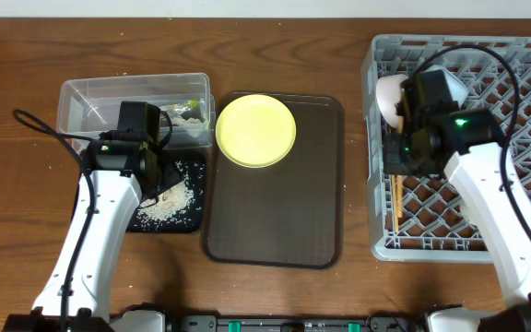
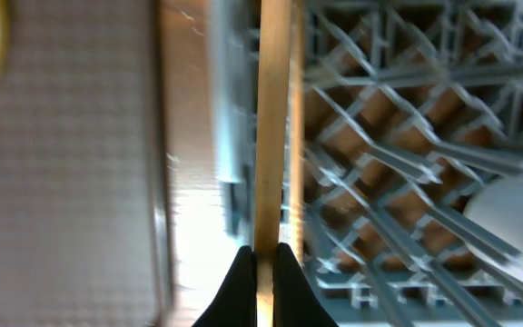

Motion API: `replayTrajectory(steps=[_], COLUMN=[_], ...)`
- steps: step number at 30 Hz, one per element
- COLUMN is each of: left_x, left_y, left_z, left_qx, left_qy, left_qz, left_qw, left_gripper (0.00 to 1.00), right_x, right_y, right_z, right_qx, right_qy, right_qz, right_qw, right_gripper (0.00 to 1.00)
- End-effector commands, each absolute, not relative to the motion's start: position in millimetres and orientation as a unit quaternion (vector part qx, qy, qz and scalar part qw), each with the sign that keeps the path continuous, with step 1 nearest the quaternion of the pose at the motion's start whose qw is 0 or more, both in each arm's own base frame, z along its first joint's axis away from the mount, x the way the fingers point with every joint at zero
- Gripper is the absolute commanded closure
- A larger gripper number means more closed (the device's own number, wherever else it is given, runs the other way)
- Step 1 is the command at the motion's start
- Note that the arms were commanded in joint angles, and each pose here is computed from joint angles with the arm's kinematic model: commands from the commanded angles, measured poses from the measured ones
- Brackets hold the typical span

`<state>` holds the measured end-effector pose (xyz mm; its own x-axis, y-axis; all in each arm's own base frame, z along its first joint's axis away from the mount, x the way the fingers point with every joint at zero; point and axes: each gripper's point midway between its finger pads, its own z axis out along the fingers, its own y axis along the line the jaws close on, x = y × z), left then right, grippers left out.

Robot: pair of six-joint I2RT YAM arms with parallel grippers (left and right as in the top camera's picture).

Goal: Sort waste into correct bins and load items into the dishwasher rack
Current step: 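Place the second chopstick upright in the rack with the right gripper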

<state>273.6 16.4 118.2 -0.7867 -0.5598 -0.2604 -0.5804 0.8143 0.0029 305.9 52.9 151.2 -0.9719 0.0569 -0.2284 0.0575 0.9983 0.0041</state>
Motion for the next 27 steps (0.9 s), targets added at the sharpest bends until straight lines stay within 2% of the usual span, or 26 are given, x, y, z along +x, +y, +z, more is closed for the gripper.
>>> replayTrajectory(steps=[1,11,12,16,23,27], left_x=[273,273,273,273,273,273], left_y=[18,18,18,18,18,18], left_z=[122,122,122,122,122,122], left_qx=[-0.308,-0.308,-0.308,-0.308,-0.308,-0.308], left_qy=[0.942,0.942,0.942,0.942,0.942,0.942], left_qz=[0.042,0.042,0.042,0.042,0.042,0.042], left_qw=[0.129,0.129,0.129,0.129,0.129,0.129], left_gripper=[0.31,0.31,0.31,0.31,0.31,0.31], right_x=[298,299,301,310,319,335], right_y=[40,38,38,39,41,48], right_z=[131,95,95,97,105,129], right_qx=[0.007,-0.002,-0.003,-0.002,-0.001,-0.005], right_qy=[0.997,0.997,0.996,0.995,0.993,0.988], right_qz=[-0.015,-0.016,-0.015,-0.012,-0.009,0.002], right_qw=[0.077,0.079,0.084,0.102,0.120,0.152], right_gripper=[0.99,0.98,0.95,0.75,0.71,0.68])
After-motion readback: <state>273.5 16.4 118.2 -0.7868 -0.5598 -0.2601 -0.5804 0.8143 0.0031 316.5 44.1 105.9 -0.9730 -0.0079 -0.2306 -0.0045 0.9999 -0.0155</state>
